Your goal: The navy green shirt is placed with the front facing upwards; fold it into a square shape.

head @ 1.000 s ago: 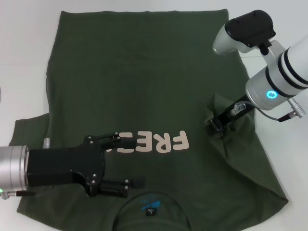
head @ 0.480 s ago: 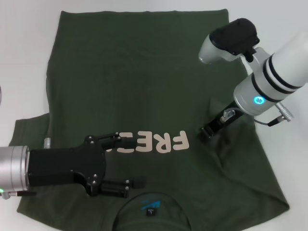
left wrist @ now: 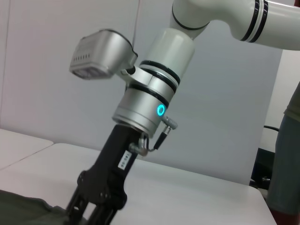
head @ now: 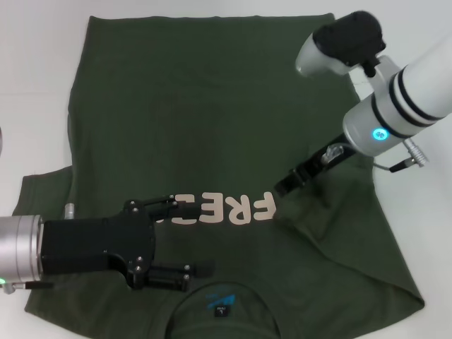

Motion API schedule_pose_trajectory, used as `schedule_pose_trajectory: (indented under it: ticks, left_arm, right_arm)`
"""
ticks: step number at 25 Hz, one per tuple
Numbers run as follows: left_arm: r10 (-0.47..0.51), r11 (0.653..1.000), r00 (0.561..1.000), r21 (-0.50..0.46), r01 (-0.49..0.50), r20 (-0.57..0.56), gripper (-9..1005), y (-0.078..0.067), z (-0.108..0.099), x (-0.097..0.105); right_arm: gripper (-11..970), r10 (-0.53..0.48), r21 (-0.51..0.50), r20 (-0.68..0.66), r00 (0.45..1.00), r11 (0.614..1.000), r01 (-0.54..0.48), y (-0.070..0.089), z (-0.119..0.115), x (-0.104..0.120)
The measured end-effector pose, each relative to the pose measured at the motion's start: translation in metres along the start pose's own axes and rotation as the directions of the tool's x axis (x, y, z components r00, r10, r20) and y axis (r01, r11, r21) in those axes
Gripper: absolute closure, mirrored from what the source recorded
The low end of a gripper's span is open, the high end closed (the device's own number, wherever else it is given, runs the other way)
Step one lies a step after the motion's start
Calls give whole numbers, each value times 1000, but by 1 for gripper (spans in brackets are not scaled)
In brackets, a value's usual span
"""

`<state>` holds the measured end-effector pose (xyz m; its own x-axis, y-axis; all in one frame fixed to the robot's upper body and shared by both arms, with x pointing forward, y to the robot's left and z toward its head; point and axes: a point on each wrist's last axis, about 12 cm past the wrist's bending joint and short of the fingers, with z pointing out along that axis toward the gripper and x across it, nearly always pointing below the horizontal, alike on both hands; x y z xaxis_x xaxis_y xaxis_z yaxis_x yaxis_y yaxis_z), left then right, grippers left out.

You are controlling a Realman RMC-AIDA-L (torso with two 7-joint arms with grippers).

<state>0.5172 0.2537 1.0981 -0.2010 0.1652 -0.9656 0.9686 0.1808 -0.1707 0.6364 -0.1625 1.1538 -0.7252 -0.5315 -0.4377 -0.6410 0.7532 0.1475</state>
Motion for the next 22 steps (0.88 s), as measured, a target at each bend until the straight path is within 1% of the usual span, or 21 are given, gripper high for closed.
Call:
schedule_pose_trajectory:
  ticks: [4, 9, 13, 17, 22]
  left_arm:
    - [-1, 1000, 1000, 1, 1, 1, 62, 0, 0, 0]
    - [-2, 1000, 1000, 3, 2, 3, 62, -1, 1, 0]
    - [-4, 1000, 1000, 4, 4, 5, 62, -1, 2, 1]
    - [-3, 1000, 1000, 2, 3, 13, 62, -2, 2, 1]
    - [-3, 1000, 1000, 1, 3, 15, 61, -2, 2, 1]
  right_arm:
    - [441, 2, 34, -1, 1000, 999, -2, -9, -6, 3]
    - [443, 35, 109, -27, 999, 994, -32, -28, -15, 12]
    - [444, 68, 123, -25, 997, 990, -64, -37, -19, 18]
    - [445, 72, 126, -21, 997, 990, -69, -39, -18, 20]
    - [447, 64, 117, -24, 998, 991, -61, -33, -12, 19]
